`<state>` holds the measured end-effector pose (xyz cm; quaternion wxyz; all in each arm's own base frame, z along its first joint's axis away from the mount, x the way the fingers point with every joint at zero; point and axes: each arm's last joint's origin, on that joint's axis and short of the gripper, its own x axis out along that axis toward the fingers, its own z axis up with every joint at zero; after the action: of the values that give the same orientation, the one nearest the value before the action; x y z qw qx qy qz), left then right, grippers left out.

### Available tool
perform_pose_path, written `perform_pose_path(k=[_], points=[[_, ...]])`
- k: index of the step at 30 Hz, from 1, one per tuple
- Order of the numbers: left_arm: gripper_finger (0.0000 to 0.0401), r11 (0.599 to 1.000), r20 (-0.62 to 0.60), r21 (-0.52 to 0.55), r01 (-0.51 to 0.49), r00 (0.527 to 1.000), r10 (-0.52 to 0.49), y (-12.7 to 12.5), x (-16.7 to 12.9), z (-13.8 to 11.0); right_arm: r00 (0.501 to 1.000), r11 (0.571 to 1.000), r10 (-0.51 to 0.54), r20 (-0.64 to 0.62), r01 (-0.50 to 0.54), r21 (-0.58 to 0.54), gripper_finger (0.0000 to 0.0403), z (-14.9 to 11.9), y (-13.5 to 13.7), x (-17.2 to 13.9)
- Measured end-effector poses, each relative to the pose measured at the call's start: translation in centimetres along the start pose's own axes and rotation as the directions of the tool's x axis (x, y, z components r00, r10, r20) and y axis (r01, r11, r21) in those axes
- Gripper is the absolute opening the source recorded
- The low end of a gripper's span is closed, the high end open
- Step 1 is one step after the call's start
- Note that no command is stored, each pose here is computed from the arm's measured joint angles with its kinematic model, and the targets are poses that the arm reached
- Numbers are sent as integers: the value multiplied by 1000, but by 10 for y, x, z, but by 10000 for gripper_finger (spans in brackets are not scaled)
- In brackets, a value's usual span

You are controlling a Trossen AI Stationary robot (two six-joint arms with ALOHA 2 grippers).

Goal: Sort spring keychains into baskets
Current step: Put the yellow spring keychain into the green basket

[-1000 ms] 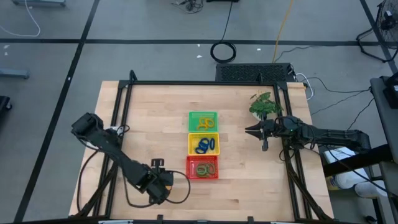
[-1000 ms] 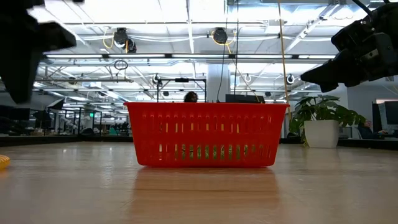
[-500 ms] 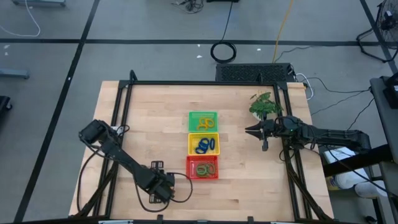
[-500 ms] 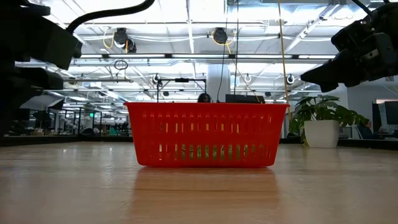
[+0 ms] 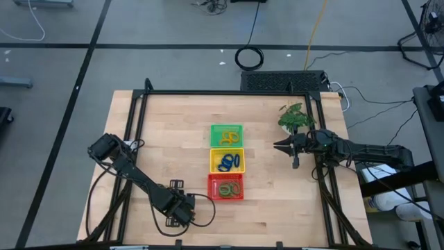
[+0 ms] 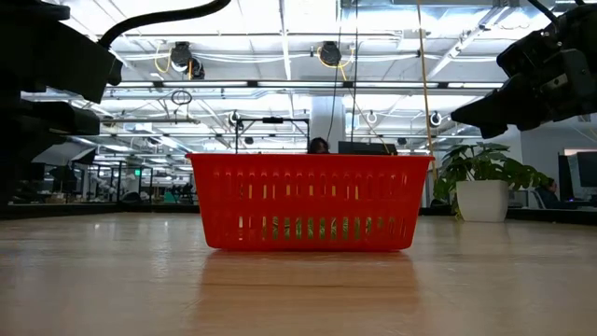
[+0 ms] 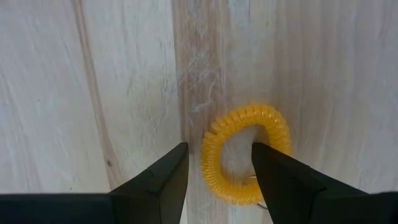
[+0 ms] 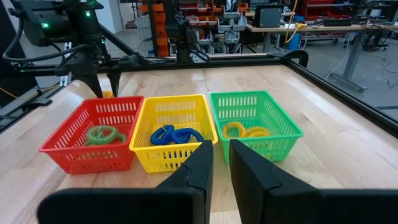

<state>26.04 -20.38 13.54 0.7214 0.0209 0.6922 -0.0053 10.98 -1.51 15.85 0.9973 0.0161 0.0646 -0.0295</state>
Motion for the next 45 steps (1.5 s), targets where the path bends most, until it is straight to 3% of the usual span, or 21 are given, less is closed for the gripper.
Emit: perform_pose_path(k=[11, 25, 28, 36, 45], points=[[175, 1000, -1, -2, 2, 1000, -2, 2, 1, 1, 1000, 1000, 0, 0, 0, 0, 38, 0, 0, 0], [14, 998, -1, 55, 16, 1000, -16, 1, 1, 2, 1000, 1000, 0, 0, 0, 0, 38, 0, 0, 0], [10, 998, -10, 53, 27, 1000, -26, 4, 1, 4, 1000, 1000, 0, 0, 0, 0, 38, 0, 0, 0], [46, 998, -6, 56, 29, 1000, -29, 4, 1, 4, 1000, 1000, 0, 0, 0, 0, 39, 0, 0, 0], [13, 998, -1, 63, 32, 999, -32, 4, 1, 5, 1000, 1000, 0, 0, 0, 0, 39, 0, 0, 0]])
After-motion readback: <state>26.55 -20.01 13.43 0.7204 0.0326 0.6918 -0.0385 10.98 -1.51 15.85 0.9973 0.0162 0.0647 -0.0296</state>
